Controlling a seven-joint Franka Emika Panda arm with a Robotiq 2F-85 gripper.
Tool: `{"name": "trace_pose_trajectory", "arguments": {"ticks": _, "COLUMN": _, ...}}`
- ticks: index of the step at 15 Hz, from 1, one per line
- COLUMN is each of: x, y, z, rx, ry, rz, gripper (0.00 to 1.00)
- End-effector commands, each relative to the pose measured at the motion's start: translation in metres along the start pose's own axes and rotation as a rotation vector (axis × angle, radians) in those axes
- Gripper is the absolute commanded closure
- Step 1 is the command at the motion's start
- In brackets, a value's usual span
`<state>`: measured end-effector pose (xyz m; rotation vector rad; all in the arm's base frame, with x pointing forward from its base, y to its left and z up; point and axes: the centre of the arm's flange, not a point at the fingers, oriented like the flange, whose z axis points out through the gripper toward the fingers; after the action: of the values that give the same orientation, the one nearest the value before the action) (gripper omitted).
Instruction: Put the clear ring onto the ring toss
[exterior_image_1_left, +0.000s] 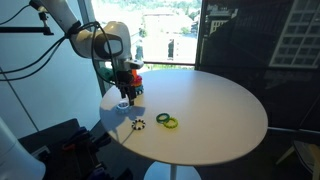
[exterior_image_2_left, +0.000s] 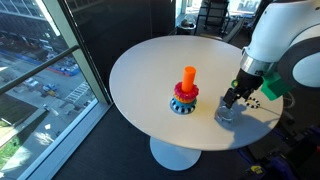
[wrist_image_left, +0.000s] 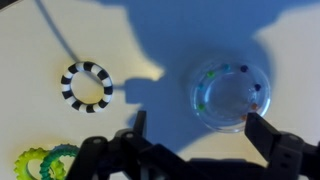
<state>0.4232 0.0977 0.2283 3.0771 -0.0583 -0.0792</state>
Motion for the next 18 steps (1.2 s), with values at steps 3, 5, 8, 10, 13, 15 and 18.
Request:
{"name": "trace_pose_trajectory", "arguments": {"ticks": 3, "x": 0.004, "y": 0.006, "z": 0.013, "rx": -0.017, "ry": -0.043, "rz": 0.025, "gripper": 0.00}}
{"name": "trace_pose_trajectory", "arguments": {"ticks": 5, "x": 0.004, "y": 0.008, "z": 0.018, "rx": -0.021, "ry": -0.050, "rz": 0.031, "gripper": 0.00}}
{"name": "trace_pose_trajectory", "arguments": {"ticks": 8, "x": 0.005, "y": 0.006, "z": 0.024, "rx": -0.027, "ry": -0.052, "rz": 0.028, "gripper": 0.00}}
{"name": "trace_pose_trajectory", "arguments": {"ticks": 10, "x": 0.005, "y": 0.003, "z": 0.026, "rx": -0.033, "ry": -0.055, "rz": 0.021, "gripper": 0.00}}
{"name": "trace_pose_trajectory", "arguments": {"ticks": 13, "x": 0.005, "y": -0.002, "z": 0.029, "rx": -0.044, "ry": -0.057, "rz": 0.012, "gripper": 0.00}}
{"name": "trace_pose_trajectory", "arguments": {"ticks": 15, "x": 0.004, "y": -0.003, "z": 0.030, "rx": -0.052, "ry": -0.055, "rz": 0.013, "gripper": 0.00}}
{"name": "trace_pose_trajectory", "arguments": {"ticks": 18, "x": 0.005, "y": -0.006, "z": 0.033, "rx": -0.067, "ry": -0.055, "rz": 0.015, "gripper": 0.00}}
